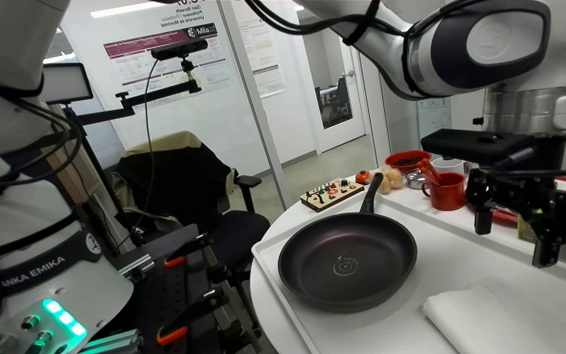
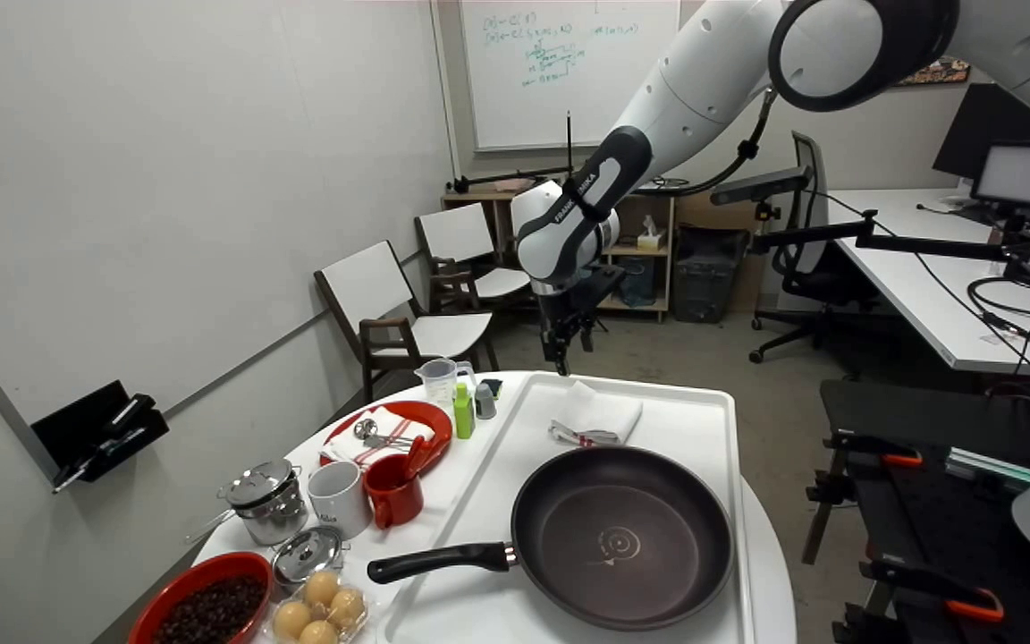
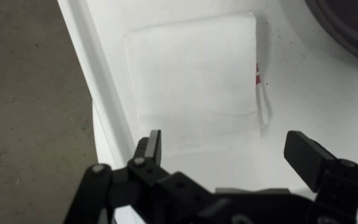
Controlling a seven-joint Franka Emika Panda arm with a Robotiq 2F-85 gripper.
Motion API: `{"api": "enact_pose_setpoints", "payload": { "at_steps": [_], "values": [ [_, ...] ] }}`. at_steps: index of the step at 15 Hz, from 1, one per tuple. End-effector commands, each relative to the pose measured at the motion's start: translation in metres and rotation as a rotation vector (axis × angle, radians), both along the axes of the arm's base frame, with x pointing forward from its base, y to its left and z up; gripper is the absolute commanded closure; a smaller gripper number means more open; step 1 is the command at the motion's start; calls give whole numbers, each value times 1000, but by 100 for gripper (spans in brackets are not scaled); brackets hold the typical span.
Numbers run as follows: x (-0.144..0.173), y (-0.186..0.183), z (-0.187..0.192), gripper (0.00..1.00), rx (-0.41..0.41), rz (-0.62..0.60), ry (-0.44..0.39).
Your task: Use the towel to clean the pan
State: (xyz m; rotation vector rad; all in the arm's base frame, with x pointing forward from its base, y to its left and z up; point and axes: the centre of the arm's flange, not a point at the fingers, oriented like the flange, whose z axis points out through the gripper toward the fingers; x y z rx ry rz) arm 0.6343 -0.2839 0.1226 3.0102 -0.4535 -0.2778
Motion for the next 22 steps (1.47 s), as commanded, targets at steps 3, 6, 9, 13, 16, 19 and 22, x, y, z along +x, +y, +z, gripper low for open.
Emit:
{"api": "enact_pose_setpoints", "payload": {
  "at_steps": [3, 6, 9, 13, 16, 19, 22],
  "values": [
    [-24, -20, -33, 0, 12, 62, 10],
    [-37, -16, -53, 0, 37, 150, 2],
    [-47, -7, -73, 0, 55, 278, -23],
    [-50, -3, -88, 0, 82, 393, -35],
    [-49, -3, -99, 0, 91, 448, -16],
    [-52, 5, -102, 0, 81, 495, 0],
    [-54, 17, -100, 0, 57, 521, -11]
  ]
}}
